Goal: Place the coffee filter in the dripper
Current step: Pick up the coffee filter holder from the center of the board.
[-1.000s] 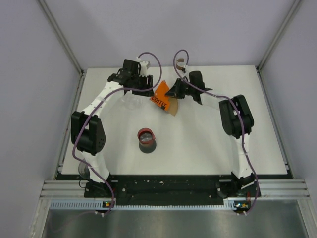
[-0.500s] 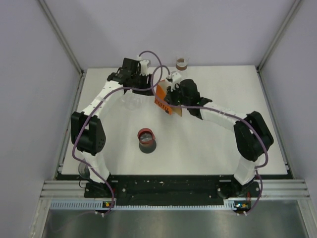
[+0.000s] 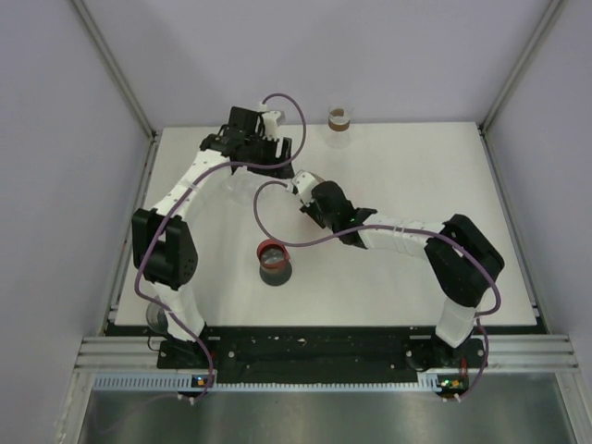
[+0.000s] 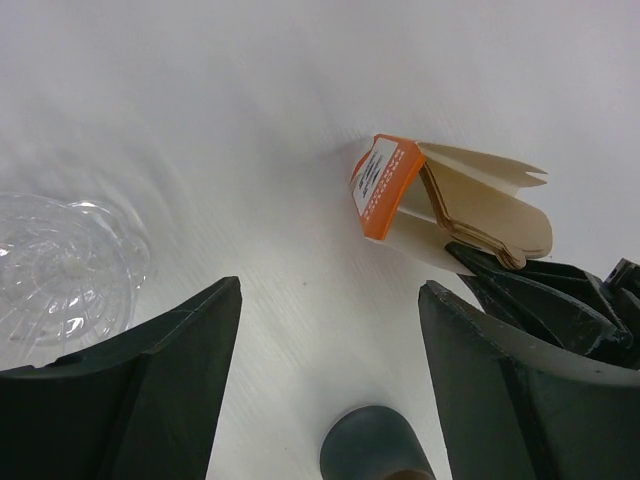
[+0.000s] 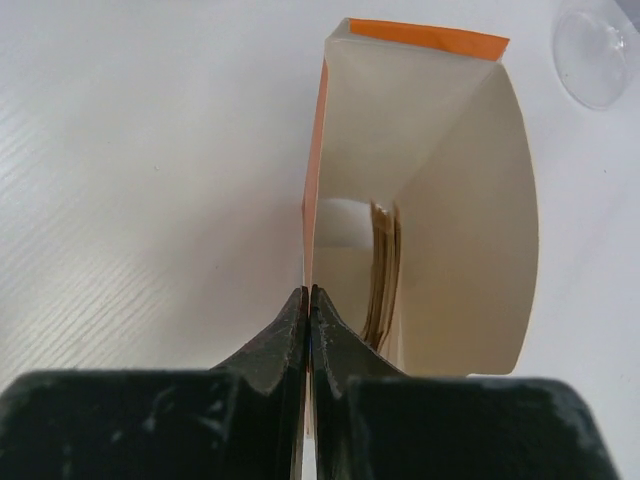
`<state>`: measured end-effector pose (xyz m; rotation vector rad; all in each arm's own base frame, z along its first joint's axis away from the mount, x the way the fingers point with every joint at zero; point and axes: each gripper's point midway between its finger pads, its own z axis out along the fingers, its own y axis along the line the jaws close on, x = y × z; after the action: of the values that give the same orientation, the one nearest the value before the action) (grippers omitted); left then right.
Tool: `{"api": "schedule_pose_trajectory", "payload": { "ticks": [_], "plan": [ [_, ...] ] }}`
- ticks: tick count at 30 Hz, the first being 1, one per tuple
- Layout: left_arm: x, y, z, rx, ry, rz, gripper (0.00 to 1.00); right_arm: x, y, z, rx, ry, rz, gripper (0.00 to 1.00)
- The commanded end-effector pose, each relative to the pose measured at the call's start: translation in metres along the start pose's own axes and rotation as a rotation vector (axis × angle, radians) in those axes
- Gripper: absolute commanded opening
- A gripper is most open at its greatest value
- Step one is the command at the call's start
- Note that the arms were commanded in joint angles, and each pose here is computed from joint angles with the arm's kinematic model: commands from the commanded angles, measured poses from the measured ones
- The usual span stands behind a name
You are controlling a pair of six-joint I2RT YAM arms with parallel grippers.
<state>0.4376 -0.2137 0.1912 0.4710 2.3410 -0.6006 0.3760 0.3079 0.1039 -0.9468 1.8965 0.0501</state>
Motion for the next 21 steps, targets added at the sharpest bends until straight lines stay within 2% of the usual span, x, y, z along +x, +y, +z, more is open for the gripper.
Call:
{"api": "schedule_pose_trajectory", "payload": {
  "ticks": [1,7,10,17,21],
  "plan": [
    [-0.011,-0.012,0.009,0.030,-0.021,0.047,0.79,-0.005,0.002,0.000,0.034,-0.013,0.003,0.00],
    [-0.004,-0.024,0.033,0.045,0.015,0.107,0.81,-0.007,0.018,-0.001,-0.021,-0.022,0.041,0.09],
    [0.002,-0.025,0.041,0.038,0.034,0.114,0.75,-0.009,0.024,-0.001,-0.053,-0.034,0.061,0.11],
    [0.015,-0.020,0.046,0.042,0.069,0.168,0.46,-0.019,0.031,-0.005,-0.099,-0.063,0.091,0.19],
    [0.017,-0.023,0.049,0.049,0.074,0.189,0.21,-0.035,0.032,-0.014,-0.131,-0.098,0.107,0.27]
  ]
}}
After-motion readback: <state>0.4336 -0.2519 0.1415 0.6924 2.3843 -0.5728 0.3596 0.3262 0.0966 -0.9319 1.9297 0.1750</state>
